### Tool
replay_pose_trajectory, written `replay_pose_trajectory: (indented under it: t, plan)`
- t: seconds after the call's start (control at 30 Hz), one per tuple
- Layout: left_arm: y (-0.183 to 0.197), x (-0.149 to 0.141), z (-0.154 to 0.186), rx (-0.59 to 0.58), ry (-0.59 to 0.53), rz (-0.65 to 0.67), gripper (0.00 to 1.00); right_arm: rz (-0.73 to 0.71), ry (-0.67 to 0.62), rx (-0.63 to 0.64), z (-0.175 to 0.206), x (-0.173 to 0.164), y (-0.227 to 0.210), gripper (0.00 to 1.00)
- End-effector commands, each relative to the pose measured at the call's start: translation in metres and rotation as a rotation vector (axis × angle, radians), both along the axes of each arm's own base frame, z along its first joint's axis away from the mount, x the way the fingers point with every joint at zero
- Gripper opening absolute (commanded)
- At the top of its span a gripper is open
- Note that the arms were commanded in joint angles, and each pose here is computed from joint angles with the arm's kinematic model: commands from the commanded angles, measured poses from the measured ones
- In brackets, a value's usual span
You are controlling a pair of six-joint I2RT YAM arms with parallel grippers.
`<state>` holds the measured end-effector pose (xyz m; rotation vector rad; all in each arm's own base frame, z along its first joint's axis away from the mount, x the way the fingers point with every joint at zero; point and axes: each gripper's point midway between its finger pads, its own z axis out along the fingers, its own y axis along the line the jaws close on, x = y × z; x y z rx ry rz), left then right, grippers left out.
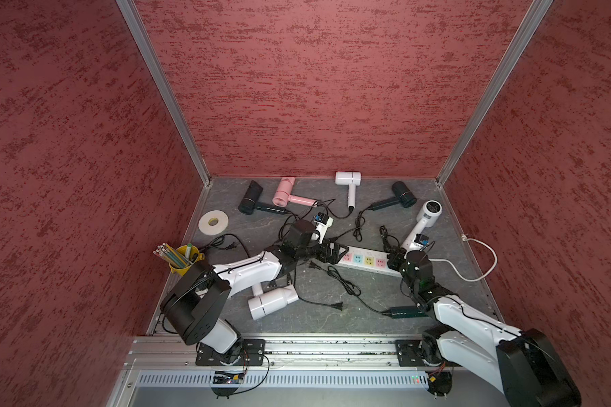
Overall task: Charge the blow dryers
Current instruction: Insert the plug into the socket.
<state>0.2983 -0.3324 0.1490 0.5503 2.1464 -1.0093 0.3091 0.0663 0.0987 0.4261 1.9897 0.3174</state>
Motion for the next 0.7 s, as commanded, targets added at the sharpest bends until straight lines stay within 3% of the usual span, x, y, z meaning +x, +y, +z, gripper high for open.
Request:
replay_pose_trajectory:
  t: [0.0,0.43,0.67]
  plan:
    - [-0.007,0.002,0.008,-0.011,-0.022,-0.021,0.99,-0.111,0.034,-0.064,-0.011,-0.005,-0.013,0.0]
    - [-0.007,0.003,0.003,0.002,-0.019,-0.026,0.99,-0.283,-0.026,-0.074,-0.001,-0.021,-0.037,0.0]
    - [-0.006,0.002,0.006,0.002,-0.026,-0.024,0.99,-0.261,0.011,-0.11,-0.009,-0.013,-0.031,0.0]
